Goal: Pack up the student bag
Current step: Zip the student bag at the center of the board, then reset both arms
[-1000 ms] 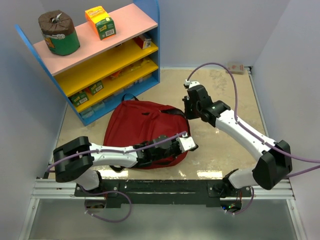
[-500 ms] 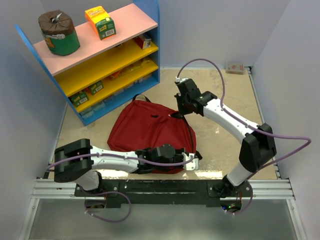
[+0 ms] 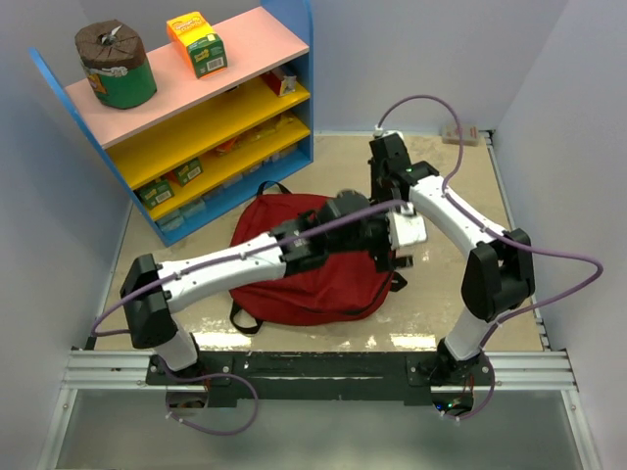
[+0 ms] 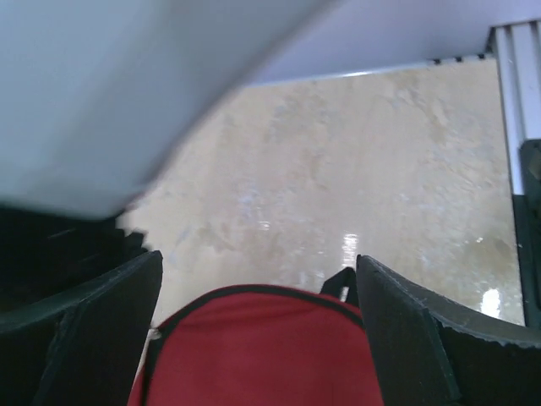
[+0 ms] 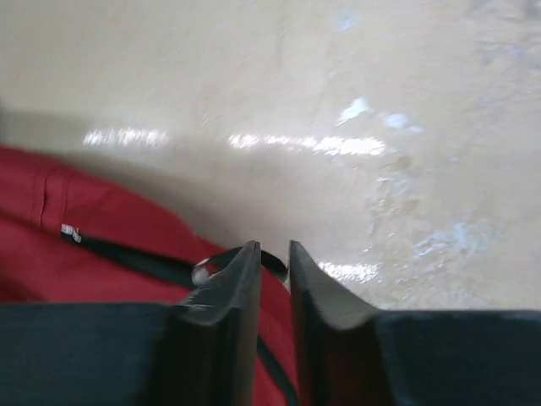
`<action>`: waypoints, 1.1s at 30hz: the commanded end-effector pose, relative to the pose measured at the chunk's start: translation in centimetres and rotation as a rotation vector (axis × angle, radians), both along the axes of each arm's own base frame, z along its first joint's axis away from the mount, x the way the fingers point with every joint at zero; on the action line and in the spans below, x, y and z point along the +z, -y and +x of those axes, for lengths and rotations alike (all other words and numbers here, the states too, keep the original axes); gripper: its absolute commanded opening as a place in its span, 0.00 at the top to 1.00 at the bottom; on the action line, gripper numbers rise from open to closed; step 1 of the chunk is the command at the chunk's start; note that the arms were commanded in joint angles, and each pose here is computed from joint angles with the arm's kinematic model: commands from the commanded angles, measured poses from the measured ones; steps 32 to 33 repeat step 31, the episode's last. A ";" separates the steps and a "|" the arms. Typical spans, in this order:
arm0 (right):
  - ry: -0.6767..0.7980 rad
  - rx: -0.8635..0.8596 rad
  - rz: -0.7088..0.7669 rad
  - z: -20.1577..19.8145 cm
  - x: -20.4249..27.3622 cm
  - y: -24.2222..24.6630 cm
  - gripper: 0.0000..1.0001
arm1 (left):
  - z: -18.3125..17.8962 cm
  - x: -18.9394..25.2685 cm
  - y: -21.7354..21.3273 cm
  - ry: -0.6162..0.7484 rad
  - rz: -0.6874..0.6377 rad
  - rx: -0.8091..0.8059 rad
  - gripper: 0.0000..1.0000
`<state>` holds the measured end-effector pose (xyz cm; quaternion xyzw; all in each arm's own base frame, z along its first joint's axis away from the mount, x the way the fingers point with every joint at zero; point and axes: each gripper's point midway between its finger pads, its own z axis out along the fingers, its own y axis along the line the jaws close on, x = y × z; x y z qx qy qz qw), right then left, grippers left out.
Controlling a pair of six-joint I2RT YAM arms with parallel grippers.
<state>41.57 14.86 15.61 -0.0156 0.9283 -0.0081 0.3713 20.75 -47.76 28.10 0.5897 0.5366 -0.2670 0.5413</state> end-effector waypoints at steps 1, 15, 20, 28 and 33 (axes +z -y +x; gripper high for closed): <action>0.154 -0.152 -0.044 3.8 4.4 3.6 0.61 | -0.2 4.2 -3.3 -0.073 0.026 -0.035 0.00; 0.194 -0.019 0.239 -0.9 6.2 0.3 0.09 | 11.6 3.1 -20.1 -0.281 0.058 0.342 0.00; 0.240 -0.006 0.273 -2.7 6.5 0.7 0.06 | 14.0 -1.1 -26.5 -0.347 0.086 0.539 0.00; 0.343 0.016 0.325 -4.9 7.7 1.3 0.01 | 13.7 -6.7 -32.0 -0.433 0.123 0.657 0.00; 0.360 0.016 0.320 -5.4 8.3 1.6 0.01 | 13.5 -8.4 -33.5 -0.426 0.140 0.700 0.00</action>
